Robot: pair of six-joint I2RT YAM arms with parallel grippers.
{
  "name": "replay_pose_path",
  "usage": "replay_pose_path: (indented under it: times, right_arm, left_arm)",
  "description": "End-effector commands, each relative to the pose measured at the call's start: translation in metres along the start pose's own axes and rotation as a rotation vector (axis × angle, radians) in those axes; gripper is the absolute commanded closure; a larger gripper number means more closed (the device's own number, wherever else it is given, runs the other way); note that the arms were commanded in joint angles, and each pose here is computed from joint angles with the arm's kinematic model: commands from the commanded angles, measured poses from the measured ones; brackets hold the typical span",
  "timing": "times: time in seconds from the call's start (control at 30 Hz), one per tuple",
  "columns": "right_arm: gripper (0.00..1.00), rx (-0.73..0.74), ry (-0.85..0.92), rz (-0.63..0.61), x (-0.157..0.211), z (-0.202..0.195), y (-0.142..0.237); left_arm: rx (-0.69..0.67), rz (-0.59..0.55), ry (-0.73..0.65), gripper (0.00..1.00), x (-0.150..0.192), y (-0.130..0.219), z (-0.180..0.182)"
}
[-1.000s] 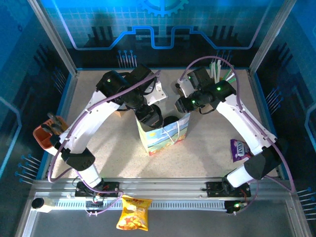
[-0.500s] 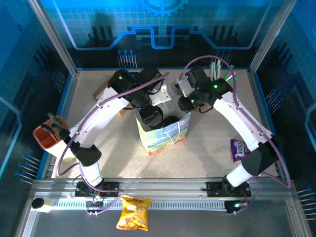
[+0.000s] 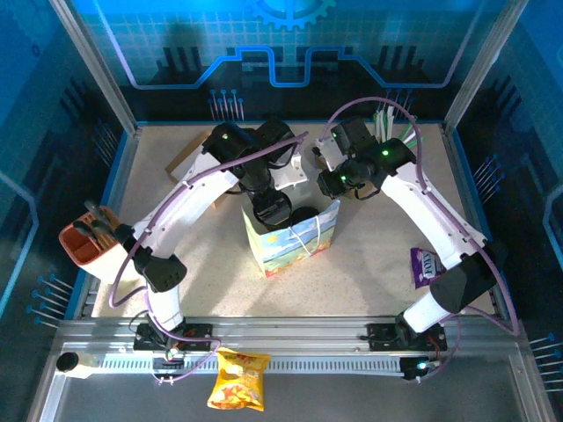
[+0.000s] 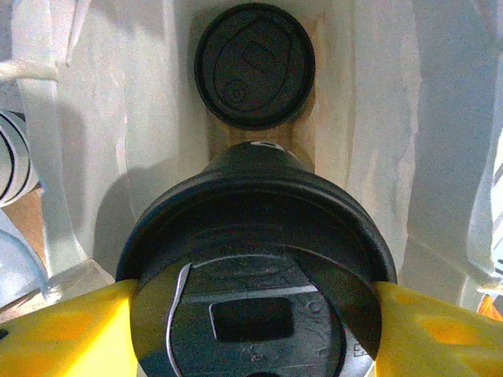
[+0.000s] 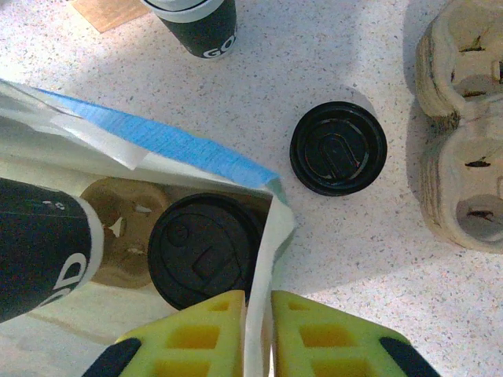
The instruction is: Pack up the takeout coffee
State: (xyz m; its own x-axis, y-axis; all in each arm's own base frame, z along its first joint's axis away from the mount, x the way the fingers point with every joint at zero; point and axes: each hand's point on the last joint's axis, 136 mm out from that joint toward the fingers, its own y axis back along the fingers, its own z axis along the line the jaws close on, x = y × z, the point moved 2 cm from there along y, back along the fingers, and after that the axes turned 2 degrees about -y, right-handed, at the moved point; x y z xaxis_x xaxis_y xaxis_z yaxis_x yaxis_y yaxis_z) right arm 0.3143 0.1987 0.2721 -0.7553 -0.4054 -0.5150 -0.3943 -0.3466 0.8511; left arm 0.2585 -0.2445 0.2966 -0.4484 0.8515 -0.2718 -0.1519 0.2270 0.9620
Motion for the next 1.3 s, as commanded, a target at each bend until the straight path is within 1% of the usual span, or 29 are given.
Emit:
replay_pose_path:
  times: [0.0,0.93,1.27]
  right_arm:
    - [0.82,-0.01,0.007,-0.002,-0.001,-0.001,0.0]
    - [0.83,-0.017,-0.005,0.0,0.008,-0.004,-0.001]
    - [0.82,-0.019,-0.011,0.0,0.01,-0.005,-0.001]
  left_arm:
    - [0.002,0.042,-0.016,0.52,0.009,-0.006,0.002]
    - [0.032,0.112,-0.023,0.52,0.008,-0.04,0.005]
    - [0.039,0.147,-0.011,0.52,0.013,-0.055,0.007]
